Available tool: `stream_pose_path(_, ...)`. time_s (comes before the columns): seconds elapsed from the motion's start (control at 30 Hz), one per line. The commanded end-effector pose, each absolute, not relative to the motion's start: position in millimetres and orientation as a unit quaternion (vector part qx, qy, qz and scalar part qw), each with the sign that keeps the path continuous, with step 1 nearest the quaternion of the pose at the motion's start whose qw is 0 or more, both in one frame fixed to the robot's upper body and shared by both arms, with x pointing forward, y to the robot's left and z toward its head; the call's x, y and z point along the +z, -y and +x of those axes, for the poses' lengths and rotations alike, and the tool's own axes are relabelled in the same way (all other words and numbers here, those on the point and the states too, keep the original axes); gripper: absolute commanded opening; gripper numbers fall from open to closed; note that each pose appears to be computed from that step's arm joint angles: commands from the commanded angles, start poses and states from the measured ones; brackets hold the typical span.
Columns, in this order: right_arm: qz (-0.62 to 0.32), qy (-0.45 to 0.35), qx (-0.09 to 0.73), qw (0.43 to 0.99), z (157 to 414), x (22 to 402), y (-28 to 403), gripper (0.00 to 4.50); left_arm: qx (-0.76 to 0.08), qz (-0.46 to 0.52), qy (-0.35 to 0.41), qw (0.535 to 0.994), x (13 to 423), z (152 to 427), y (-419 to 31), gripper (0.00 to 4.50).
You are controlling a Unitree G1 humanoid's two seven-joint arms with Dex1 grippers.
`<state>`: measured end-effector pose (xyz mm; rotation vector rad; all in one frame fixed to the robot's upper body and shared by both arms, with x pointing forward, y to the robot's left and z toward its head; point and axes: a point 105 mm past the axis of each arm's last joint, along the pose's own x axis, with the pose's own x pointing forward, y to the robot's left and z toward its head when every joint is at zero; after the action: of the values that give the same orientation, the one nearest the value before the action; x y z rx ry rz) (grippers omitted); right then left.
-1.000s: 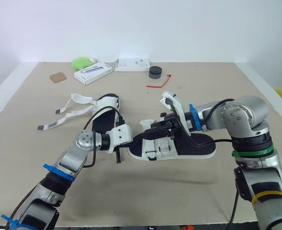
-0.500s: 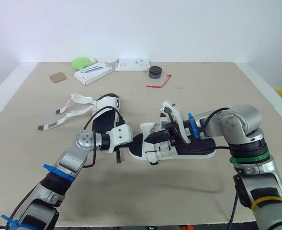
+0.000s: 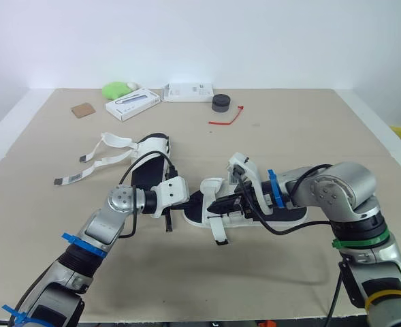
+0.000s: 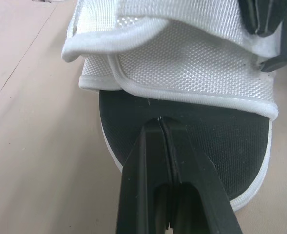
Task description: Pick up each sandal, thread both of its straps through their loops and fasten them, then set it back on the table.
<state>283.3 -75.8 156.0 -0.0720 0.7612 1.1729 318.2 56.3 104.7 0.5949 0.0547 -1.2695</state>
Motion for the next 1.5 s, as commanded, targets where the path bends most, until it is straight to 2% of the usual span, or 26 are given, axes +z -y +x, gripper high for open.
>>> stream_pose_path(0.03,-0.045,-0.325,0.557,0.763,280,174,77,0.68,-0.582,0.284,-0.080,0.758,78,318,-64,0.00)
stream_pose_path(0.1,-0.047,-0.311,0.563,0.764,280,185,80,1.23,-0.582,0.284,-0.079,0.758,78,318,-64,0.00)
stream_pose_path(0.3,-0.051,-0.302,0.590,0.747,259,203,91,4.36,-0.582,0.286,-0.078,0.757,79,319,-65,0.00)
stream_pose_path(0.4,-0.025,-0.322,0.605,0.728,239,203,104,4.36,-0.581,0.287,-0.079,0.757,79,320,-66,0.00)
stream_pose_path(0.53,-0.006,-0.353,0.616,0.704,217,176,102,4.36,-0.584,0.289,-0.079,0.754,79,321,-67,0.00)
stream_pose_path(0.83,0.011,-0.349,0.525,0.776,240,131,98,4.36,-0.587,0.291,-0.078,0.751,81,323,-66,0.00)
stream_pose_path(1.23,0.011,-0.349,0.510,0.786,247,130,96,4.36,-0.587,0.290,-0.080,0.752,80,320,-67,0.00)
stream_pose_path(1.5,-0.013,-0.386,0.514,0.766,234,131,109,4.36,-0.587,0.289,-0.081,0.752,79,318,-67,0.00)
